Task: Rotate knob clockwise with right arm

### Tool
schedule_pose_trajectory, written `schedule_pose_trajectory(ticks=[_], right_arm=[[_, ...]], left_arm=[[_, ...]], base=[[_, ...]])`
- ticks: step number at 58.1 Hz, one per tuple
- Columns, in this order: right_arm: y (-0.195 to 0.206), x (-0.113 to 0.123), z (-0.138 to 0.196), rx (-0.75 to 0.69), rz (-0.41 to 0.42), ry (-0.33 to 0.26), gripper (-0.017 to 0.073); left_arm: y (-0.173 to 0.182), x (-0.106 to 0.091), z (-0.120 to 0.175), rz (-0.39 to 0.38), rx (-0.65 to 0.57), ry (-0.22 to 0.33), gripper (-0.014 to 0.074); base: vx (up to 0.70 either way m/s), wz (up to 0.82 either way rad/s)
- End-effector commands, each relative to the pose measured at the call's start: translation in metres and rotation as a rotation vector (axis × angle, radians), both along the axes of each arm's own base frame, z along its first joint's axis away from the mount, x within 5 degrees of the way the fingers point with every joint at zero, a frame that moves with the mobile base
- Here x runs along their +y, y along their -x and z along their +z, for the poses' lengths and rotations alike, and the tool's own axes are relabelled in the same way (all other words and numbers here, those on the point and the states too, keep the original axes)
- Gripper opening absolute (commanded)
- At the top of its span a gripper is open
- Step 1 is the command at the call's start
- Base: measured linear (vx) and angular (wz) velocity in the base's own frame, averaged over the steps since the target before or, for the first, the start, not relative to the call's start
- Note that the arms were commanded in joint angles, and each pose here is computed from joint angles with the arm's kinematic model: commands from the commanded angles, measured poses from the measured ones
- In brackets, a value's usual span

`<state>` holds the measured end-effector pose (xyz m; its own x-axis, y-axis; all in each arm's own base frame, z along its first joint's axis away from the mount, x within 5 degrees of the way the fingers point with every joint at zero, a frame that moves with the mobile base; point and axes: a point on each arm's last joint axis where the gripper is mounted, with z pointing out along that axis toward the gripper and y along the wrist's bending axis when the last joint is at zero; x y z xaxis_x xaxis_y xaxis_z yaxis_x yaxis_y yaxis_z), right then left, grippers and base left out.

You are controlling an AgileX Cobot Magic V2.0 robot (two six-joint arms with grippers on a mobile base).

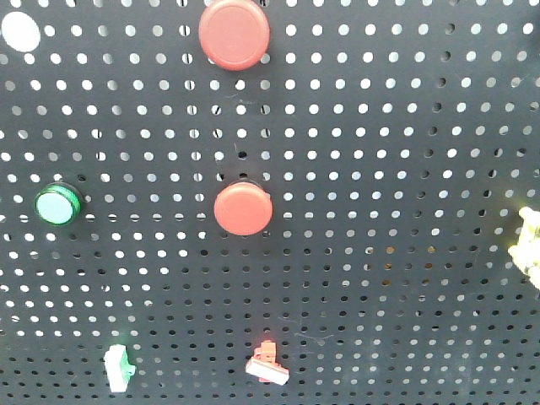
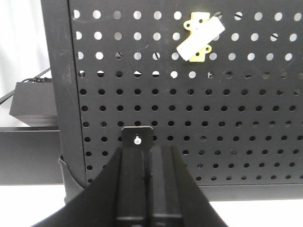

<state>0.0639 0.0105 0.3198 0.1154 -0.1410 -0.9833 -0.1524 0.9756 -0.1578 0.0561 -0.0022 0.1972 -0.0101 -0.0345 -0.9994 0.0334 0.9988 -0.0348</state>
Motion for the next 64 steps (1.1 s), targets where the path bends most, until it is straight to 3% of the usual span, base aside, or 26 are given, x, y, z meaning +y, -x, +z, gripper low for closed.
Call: schedule_pose_trajectory(ticks=[1,9,17,20,27,31,64], right_arm=[[-0.005,0.002,-0.002,-0.045,0.008,0.008,-0.0009],[-0.005,0.002,-0.033,0.017,0.008,-0.006,-0.0009],[0.005,-0.003,-0.066,0.042,-0.029,-0.169,-0.0009],[0.008,-0.006,-0.079,0.039,-0.071,-0.201,-0.0009],[0.01,-0.012,-0.107,0.033,-0.184,-0.184,-0.0009],[0.008,-0.013,-0.118,0.059,-0.208,-0.18,-0.0009],[0.008,-0.013,-0.123,0.09,-0.209,-0.192,-0.0009]], left_arm=[[0.0,0.001,0.003,0.009,-0.066,0.008,-0.0006],[0.0,0.001,0.003,0.009,-0.066,0.008,-0.0006],[0.0,0.001,0.003,0.009,-0.066,0.008,-0.0006],[0.0,0.001,0.003,0.009,-0.066,0.008,-0.0006],[0.0,0.001,0.003,0.009,-0.066,0.008,-0.0006],[0.0,0.001,0.003,0.009,-0.066,0.008,-0.0006],[0.0,0.001,0.003,0.009,-0.066,0.008,-0.0006]], base=[[0.0,0.0],[0.0,0.0],[0.0,0.0],[0.0,0.0],[0.0,0.0],[0.0,0.0],[0.0,0.0]])
